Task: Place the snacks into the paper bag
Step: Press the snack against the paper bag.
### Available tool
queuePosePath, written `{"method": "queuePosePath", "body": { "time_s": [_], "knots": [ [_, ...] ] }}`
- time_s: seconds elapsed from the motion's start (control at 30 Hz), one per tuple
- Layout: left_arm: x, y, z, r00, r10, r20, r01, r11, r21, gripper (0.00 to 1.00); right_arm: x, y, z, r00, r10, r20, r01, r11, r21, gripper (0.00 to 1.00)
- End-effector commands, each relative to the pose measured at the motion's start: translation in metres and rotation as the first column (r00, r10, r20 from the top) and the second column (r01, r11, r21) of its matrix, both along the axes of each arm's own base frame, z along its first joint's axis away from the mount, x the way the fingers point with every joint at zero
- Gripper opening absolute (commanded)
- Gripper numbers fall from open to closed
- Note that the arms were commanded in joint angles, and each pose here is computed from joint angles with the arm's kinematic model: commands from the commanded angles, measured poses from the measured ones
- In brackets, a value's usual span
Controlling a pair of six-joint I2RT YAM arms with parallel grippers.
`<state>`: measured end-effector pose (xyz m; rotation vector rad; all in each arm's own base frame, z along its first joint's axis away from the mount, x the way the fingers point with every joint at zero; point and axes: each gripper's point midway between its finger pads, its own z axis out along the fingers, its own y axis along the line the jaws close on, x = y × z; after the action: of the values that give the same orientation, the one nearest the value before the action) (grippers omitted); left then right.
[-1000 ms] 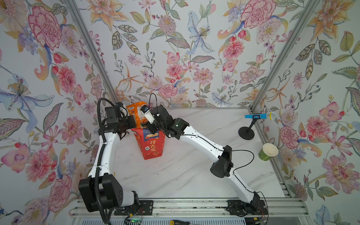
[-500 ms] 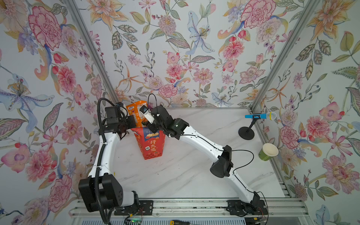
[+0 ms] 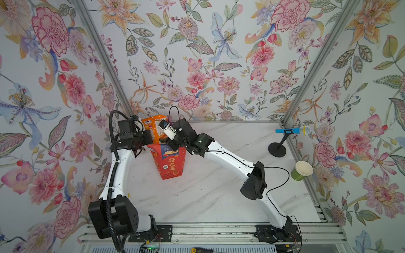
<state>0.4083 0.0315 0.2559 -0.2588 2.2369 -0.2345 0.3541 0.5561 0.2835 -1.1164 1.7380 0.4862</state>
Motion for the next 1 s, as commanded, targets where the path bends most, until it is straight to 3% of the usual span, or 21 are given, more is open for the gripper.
{"method": "queuePosePath", "body": {
  "time_s": [0.0, 0.2, 0.4, 0.6, 0.97],
  "knots": [
    [0.000, -0.003, 0.033, 0.993, -0.039, 0.115, 0.036, 0.999, 0.026, 0.01, -0.026, -0.010, 0.018, 0.996, 0.059, -0.072, -0.059, 0.998, 0.005, 0.56],
    [-0.002, -0.004, 0.036, 0.992, -0.040, 0.123, 0.037, 0.999, 0.026, 0.01, -0.013, -0.026, 0.095, 0.999, -0.029, 0.031, 0.023, 0.986, 0.163, 0.62],
    [-0.002, -0.004, 0.037, 0.991, -0.043, 0.128, 0.040, 0.999, 0.023, 0.02, 0.009, -0.022, 0.113, 0.996, -0.068, 0.057, 0.050, 0.962, 0.268, 0.54],
    [-0.001, -0.005, 0.033, 0.991, -0.044, 0.123, 0.043, 0.999, 0.017, 0.02, 0.011, 0.002, 0.098, 0.999, -0.001, 0.041, -0.011, 0.952, 0.307, 0.42],
    [-0.002, -0.005, 0.040, 0.988, -0.046, 0.145, 0.044, 0.999, 0.018, 0.02, 0.024, 0.034, 0.007, 1.000, -0.009, -0.028, 0.014, 0.978, 0.208, 0.28]
  ]
}}
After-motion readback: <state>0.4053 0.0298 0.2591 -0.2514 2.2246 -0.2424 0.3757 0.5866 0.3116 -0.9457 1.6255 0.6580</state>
